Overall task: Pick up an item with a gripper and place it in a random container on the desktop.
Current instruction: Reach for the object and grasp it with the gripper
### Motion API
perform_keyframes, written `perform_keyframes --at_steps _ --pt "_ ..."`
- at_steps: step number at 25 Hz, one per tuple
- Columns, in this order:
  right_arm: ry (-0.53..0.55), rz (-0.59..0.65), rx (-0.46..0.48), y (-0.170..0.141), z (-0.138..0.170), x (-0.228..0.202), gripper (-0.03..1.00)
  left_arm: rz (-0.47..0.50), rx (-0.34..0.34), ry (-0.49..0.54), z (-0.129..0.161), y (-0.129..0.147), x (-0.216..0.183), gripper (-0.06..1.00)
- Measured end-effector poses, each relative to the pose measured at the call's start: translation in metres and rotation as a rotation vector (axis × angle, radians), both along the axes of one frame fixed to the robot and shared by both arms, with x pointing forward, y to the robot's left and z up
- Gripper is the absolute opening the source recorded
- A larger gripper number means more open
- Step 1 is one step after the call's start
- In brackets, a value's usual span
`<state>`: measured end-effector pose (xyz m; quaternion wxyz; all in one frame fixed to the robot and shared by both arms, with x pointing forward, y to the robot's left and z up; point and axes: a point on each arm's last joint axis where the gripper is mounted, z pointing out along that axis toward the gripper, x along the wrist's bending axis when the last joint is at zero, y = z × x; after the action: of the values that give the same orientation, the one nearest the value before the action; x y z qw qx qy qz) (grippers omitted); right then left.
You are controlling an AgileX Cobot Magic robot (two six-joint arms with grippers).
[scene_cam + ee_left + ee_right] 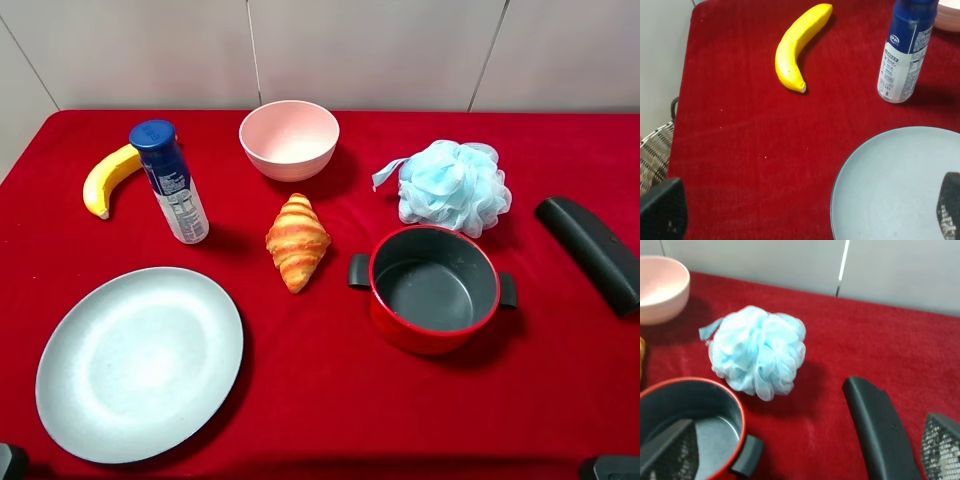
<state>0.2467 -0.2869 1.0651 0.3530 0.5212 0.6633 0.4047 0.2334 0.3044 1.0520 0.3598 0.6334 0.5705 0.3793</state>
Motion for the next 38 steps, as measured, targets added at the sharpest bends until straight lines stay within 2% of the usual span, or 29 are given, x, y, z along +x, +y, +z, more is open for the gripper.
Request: perform_keyframes --at_steps 15,19,38 --pt "0.031 0.011 0.027 0.003 0.005 0.016 0.69 0.0 0.0 0.0 0.0 0.0 0.0 0.99" --pt "0.07 0.029 0.035 0.005 0.006 0.025 0.69 0.0 0.0 0.0 0.0 0.0 0.0 0.99" --pt "0.149 0.051 0.038 0.009 0.042 0.066 0.69 0.0 0.0 0.0 0.0 0.0 0.0 0.99"
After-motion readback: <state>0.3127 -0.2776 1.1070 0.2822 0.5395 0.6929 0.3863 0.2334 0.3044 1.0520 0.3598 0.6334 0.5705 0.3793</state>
